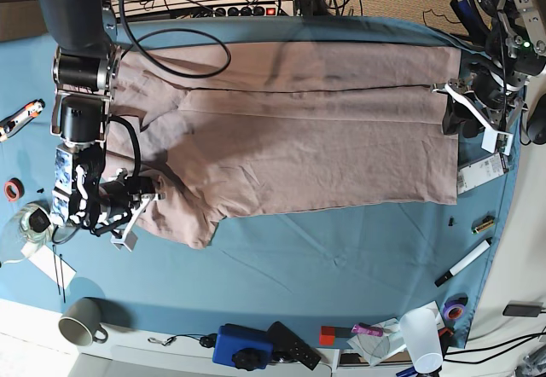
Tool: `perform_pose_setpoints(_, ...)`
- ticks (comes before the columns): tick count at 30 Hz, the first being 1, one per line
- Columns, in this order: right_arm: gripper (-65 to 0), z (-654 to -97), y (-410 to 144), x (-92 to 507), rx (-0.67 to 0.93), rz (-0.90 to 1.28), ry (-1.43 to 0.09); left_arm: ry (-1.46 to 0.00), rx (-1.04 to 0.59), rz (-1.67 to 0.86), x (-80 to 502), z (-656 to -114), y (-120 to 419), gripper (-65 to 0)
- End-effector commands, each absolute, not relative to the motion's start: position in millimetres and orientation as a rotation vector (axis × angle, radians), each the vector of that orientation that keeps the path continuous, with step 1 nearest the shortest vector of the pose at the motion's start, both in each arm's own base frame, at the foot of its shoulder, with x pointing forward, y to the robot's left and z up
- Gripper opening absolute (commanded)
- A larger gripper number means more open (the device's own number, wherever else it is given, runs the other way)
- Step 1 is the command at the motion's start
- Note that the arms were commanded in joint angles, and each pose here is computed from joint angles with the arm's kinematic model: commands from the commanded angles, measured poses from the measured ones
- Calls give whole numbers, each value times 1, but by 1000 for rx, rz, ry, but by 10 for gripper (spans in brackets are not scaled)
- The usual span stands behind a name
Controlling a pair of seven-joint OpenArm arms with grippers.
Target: Fold the T-shirt properly
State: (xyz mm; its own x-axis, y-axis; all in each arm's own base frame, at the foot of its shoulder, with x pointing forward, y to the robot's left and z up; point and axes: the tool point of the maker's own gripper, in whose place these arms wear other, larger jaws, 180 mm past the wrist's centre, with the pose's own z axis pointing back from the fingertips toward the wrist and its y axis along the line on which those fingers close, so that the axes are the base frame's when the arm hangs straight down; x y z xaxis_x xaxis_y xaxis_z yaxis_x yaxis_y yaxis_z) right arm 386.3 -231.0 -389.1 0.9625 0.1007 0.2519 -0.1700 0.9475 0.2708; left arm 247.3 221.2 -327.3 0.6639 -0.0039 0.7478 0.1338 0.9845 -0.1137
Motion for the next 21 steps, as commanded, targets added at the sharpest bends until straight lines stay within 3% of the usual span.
perform_pose_setpoints(1,-650,-384,-233,387,307,138,-243,-888,-156,-88,254,-315,224,-421)
perform_pose_setpoints(6,-650,-387,-241,380,302,141,-235,-897,-161,-88,256,-313,223,-421)
perform_pose_setpoints(10,-650,-375,-256,394,280,143,-316,-893,-160,-88,255,-314,223,-421)
perform_pose_setpoints(21,-650,-316,-283,424,256,176,-417,-893,-160,-88,255,-314,223,-420)
